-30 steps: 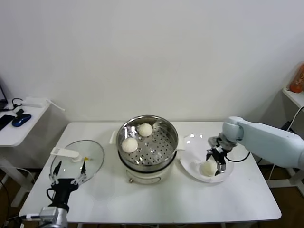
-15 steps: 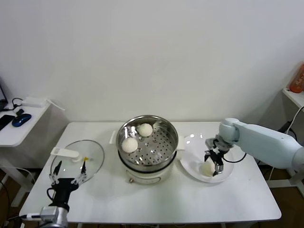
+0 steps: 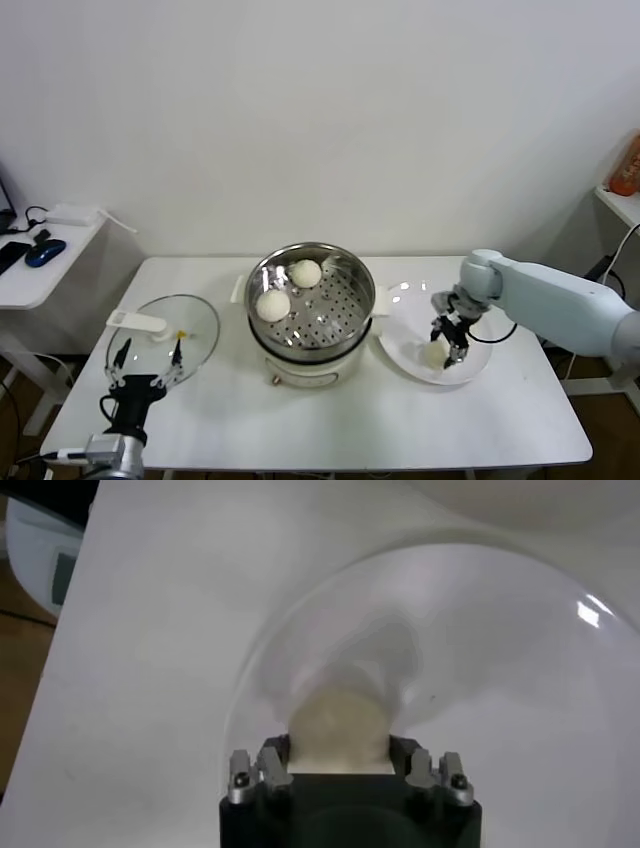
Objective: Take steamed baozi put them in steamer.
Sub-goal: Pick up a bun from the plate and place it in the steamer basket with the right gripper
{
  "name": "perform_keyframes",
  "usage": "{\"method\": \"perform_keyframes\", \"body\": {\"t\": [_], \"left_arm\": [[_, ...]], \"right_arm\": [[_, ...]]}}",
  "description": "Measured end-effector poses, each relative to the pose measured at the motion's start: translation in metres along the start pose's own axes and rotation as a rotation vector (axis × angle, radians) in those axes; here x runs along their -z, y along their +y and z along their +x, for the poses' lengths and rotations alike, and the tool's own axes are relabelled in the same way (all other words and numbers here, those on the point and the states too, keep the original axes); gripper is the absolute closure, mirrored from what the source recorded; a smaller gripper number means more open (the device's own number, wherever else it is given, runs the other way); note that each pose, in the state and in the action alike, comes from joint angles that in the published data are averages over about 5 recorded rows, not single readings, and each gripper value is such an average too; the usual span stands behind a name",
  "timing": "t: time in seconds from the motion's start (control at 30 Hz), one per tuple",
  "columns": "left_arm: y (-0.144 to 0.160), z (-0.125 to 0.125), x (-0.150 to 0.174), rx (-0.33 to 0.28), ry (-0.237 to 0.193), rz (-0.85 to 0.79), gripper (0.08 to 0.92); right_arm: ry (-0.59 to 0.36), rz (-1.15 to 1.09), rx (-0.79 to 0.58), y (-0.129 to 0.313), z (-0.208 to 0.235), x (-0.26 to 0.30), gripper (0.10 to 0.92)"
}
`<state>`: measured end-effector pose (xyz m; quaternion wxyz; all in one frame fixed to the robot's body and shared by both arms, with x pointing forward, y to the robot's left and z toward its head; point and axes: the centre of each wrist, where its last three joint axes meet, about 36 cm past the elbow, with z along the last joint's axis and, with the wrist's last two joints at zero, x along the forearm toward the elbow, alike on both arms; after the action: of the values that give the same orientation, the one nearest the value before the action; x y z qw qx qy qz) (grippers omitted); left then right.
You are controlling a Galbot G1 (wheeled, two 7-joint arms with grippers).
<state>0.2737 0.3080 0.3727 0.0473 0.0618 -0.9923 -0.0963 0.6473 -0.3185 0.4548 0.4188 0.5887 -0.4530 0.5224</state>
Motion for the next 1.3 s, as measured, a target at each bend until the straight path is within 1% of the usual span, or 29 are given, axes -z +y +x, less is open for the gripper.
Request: {"method": "perform_keyframes", "body": {"t": [0.27,0.4,0.57,0.8,0.93,1.13,1.3], "left_arm": [[0.001,-0.001,0.000,0.001,-0.001,-0.001,0.177],[0.001,-0.002,0.001,0.000,-0.003,-0.004,0.177],[0.000,-0.003,0.001,-0.002,-0.003,-0.008,0.177],[-0.001,-0.004,0.001,-0.005,0.002,-0.015,0.177],[-0.001,-0.005,0.002,-0.003,0.003,-0.017,0.177],[-0.001,-0.005,0.003,-0.002,0.002,-0.018,0.177],[-0.001,-0.005,0.004,-0.002,0.000,-0.018,0.177]], "right_arm": [[-0.012,0.043,-0.018,0.001,0.026,0.001,0.384],[-0.013,0.104,-0.039,0.002,0.054,0.007,0.381],[-0.012,0.225,-0.075,0.002,0.099,0.025,0.378],[0.008,0.480,-0.156,0.003,0.172,0.074,0.377],[0.035,0.659,-0.196,0.008,0.204,0.110,0.379],[0.092,0.928,-0.239,0.016,0.232,0.169,0.378],[0.141,1.105,-0.258,0.018,0.239,0.211,0.378]]}}
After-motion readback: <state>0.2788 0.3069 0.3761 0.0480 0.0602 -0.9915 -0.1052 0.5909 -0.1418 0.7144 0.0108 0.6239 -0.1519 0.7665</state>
